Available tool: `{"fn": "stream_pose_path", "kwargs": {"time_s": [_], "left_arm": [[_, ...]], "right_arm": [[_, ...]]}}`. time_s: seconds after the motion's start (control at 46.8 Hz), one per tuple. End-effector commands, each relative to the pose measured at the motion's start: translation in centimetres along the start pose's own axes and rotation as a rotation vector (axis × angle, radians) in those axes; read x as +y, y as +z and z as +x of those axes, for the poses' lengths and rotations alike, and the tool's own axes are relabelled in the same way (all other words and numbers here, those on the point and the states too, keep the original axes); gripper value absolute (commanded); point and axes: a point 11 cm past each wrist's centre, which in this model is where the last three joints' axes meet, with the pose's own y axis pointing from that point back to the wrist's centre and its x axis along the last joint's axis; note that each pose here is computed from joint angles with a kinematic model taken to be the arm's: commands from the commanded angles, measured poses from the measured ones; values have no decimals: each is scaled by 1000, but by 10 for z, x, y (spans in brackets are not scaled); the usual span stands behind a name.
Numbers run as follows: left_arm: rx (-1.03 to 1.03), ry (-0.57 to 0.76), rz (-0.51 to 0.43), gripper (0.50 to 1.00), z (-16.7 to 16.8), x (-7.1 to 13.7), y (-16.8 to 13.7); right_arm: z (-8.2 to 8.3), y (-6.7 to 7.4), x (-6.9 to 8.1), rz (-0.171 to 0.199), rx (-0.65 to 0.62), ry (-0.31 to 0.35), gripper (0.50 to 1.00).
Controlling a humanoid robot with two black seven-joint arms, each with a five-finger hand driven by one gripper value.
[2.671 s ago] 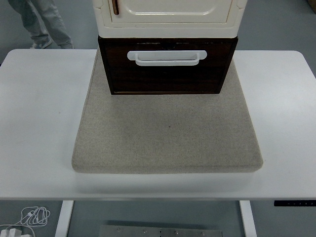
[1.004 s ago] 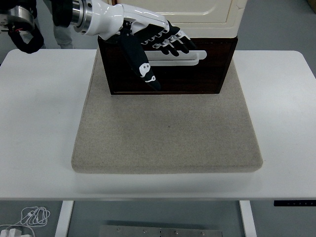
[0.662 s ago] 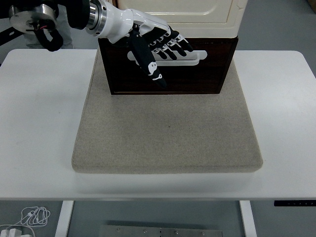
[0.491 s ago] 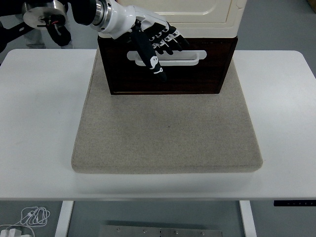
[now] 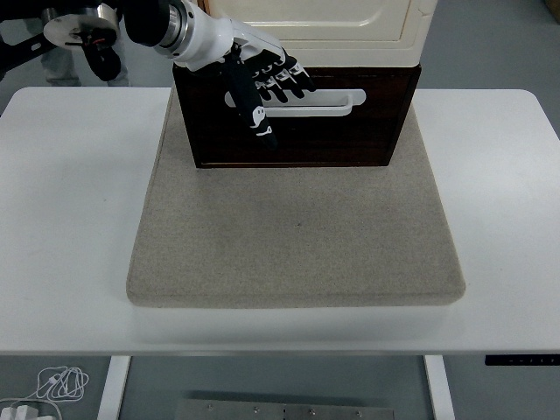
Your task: Open the drawer under the combination cabinet
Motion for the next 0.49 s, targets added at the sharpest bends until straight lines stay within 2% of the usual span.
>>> {"fn": "stream_pose_path", "kwargs": {"time_s": [0.0, 0.47], "left_arm": [[-15, 4, 11, 1000, 2, -1, 2], [-52, 44, 53, 1000, 13, -1, 1]], "right_arm": [[0, 0, 0, 1, 0, 0, 926], [0, -1, 0, 1, 0, 1, 926]]}}
